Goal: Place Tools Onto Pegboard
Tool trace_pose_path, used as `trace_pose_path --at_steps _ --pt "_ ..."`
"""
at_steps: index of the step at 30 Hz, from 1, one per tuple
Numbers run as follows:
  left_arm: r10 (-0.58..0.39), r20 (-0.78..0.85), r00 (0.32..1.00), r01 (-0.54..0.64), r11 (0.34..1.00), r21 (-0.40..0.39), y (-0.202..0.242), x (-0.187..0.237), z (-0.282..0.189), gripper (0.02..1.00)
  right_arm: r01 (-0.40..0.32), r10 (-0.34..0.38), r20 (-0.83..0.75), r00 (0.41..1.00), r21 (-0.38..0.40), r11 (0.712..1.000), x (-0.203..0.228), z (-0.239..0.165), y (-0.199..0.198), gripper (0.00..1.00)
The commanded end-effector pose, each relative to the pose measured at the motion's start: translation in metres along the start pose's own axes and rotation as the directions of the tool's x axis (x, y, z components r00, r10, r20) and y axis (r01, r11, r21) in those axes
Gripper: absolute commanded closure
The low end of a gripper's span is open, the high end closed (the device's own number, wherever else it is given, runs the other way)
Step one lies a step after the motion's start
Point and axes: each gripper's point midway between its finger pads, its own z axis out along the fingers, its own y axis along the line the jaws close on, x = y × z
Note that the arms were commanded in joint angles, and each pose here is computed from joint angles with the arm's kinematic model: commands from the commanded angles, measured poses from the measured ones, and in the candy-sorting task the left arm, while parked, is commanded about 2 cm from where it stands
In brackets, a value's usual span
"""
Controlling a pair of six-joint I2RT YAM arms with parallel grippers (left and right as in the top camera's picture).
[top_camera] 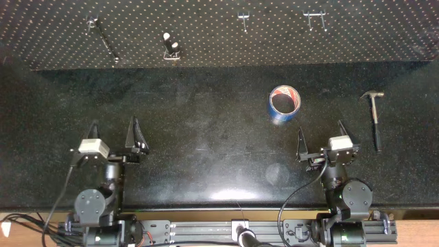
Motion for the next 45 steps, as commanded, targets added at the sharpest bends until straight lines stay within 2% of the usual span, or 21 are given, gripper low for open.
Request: trace_pose_path --at_steps 1,2,14,16,18,19,20,23,25,26,28,30,31,33,34,36,37,39,41,42,45 --pt "0.005 -0.088 0.996 -0.014 0.995 -0.097 0.020 0.029 -0.004 0.023 -0.007 0.007 0.002 1.000 -0.007 1.000 0.001 0.000 0.002 0.027" --pt "0.004 -0.136 0.991 -0.019 0.994 -0.107 0.023 0.041 -0.005 0.023 -0.008 0.008 0.002 1.000 -0.007 1.000 0.001 0.000 0.002 0.025" --pt "0.004 -0.132 0.991 -0.017 0.995 -0.103 0.022 0.040 -0.005 0.025 -0.008 0.008 0.002 1.000 -0.007 1.000 0.001 0.000 0.002 0.025" --pt "0.004 -0.132 0.991 -0.017 0.995 -0.103 0.022 0.040 -0.005 0.023 -0.004 0.004 -0.003 1.000 0.033 0.999 0.002 0.000 -0.005 0.025" --pt "0.004 -0.132 0.991 -0.017 0.995 -0.103 0.022 0.040 -0.005 0.023 -0.004 0.004 -0.004 1.000 0.030 1.000 0.002 0.000 -0.004 0.025" --pt "0.004 -0.132 0.991 -0.017 0.995 -0.103 0.022 0.040 -0.005 0.023 -0.004 0.004 -0.004 1.000 0.059 0.998 0.002 0.000 -0.010 0.025" --pt "0.004 -0.132 0.991 -0.017 0.995 -0.103 0.022 0.040 -0.005 0.023 -0.012 0.013 -0.013 1.000 0.058 0.998 0.005 0.000 -0.010 0.025" --pt "0.004 -0.132 0.991 -0.017 0.995 -0.103 0.022 0.040 -0.005 0.025 -0.163 0.169 -0.089 0.982 0.066 0.984 -0.012 -0.002 -0.011 0.027" --pt "0.004 -0.132 0.991 -0.017 0.995 -0.103 0.022 0.040 -0.005 0.025 -0.192 0.208 -0.205 0.957 0.094 0.977 -0.039 0.004 -0.019 0.025" --pt "0.004 -0.132 0.991 -0.017 0.995 -0.103 0.022 0.040 -0.005 0.023 -0.203 0.222 -0.300 0.928 0.093 0.975 -0.055 0.016 -0.021 0.025" --pt "0.004 -0.132 0.991 -0.017 0.995 -0.103 0.022 0.040 -0.005 0.023 -0.308 0.234 -0.542 0.807 -0.047 0.950 -0.082 0.042 0.008 0.025" --pt "0.004 -0.132 0.991 -0.017 0.995 -0.103 0.022 0.040 -0.005 0.025 -0.379 0.189 -0.688 0.700 -0.135 0.915 -0.101 0.069 0.038 0.025" --pt "0.004 -0.132 0.991 -0.017 0.995 -0.103 0.022 0.040 -0.005 0.025 -0.414 0.162 -0.765 0.623 -0.147 0.899 -0.094 0.083 0.052 0.025" --pt "0.004 -0.132 0.991 -0.017 0.995 -0.103 0.022 0.040 -0.005 0.025 -0.466 0.136 -0.895 0.426 -0.088 0.880 -0.047 0.096 0.065 0.025" --pt "0.004 -0.132 0.991 -0.017 0.995 -0.103 0.022 0.040 -0.005 0.023 -0.471 0.118 -0.927 0.355 -0.068 0.879 -0.031 0.094 0.070 0.025" --pt "0.004 -0.132 0.991 -0.017 0.995 -0.103 0.022 0.040 -0.005 0.025 -0.504 0.182 -0.966 0.183 0.067 0.861 0.002 0.093 0.084 0.025" --pt "0.004 -0.132 0.991 -0.017 0.995 -0.103 0.022 0.040 -0.005 0.023 -0.500 0.174 -0.978 0.115 0.094 0.861 0.017 0.091 0.094 0.025" --pt "0.004 -0.132 0.991 -0.017 0.995 -0.103 0.022 0.040 -0.005 0.023 -0.455 0.148 -0.988 0.032 0.118 0.883 0.034 0.086 0.097 0.027" --pt "0.004 -0.132 0.991 -0.017 0.995 -0.103 0.022 0.040 -0.005 0.025 -0.380 0.142 -0.988 -0.057 0.153 0.912 0.049 0.088 0.090 0.025" --pt "0.004 -0.132 0.991 -0.017 0.995 -0.103 0.022 0.040 -0.005 0.023 -0.337 0.142 -0.987 -0.079 0.160 0.928 0.056 0.096 0.085 0.025" --pt "0.004 -0.132 0.991 -0.017 0.995 -0.103 0.022 0.040 -0.005 0.025 -0.254 0.138 -0.989 -0.059 0.148 0.956 0.062 0.116 0.070 0.025"
